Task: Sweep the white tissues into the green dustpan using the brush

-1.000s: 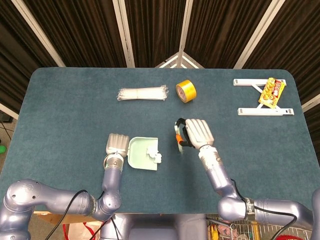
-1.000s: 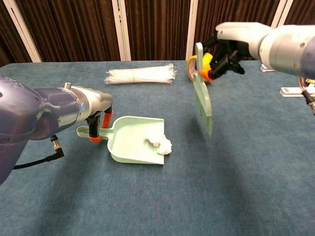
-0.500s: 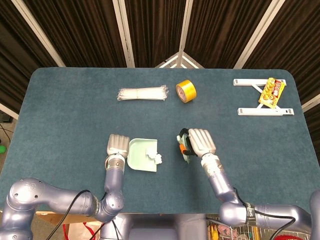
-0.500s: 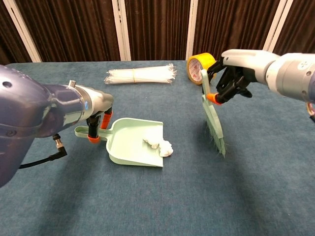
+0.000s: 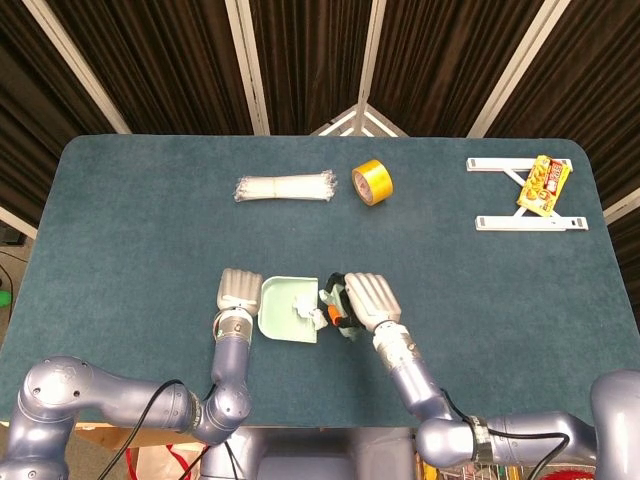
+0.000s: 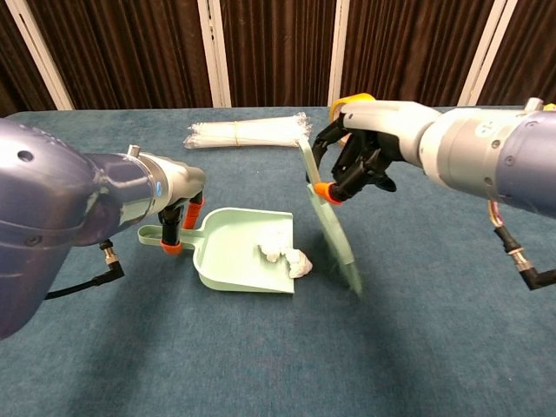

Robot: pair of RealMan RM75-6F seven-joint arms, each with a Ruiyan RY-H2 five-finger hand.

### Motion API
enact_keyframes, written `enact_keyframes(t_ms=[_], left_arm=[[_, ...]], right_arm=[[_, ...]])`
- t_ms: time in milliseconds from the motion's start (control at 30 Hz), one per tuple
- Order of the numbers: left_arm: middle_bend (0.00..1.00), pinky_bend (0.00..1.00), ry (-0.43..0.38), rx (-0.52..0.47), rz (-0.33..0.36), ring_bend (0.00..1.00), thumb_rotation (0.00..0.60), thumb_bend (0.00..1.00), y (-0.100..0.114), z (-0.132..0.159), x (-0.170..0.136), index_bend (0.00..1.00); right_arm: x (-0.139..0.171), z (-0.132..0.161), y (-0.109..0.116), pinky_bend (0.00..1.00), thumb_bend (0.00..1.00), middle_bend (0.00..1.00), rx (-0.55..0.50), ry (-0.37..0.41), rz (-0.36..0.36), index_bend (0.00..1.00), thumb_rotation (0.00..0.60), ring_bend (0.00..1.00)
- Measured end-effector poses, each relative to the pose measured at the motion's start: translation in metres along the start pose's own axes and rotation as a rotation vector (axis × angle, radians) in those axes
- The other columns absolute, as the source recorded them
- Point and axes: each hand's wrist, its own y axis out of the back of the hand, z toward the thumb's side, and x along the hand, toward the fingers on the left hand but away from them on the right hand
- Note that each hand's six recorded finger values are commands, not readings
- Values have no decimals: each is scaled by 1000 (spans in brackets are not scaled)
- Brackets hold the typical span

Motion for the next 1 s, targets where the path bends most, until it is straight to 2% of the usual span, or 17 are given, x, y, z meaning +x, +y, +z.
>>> enact_keyframes(t_ms=[267,633,800,1000], left_arm=[[1000,991,-3,-5,0,1000,600,585,0,2,0,651],[1000,992,-12,1,4,1000,600,586,1,8,-1,651],[1000,991,-14,2,3,1000,600,586,0,11,-2,651],[1000,991,-13,-1,5,1000,600,586,0,12,-1,651]], right_arm=[[-1,30,-4,821,527,831,-44,38,18,703,600,898],[3,51,-6,821,534,831,-119,61,52,703,600,898],[5,56,2,821,534,831,-186,74,57,703,600,898],[4,57,25,821,534,831,-222,89,-2,703,600,898]])
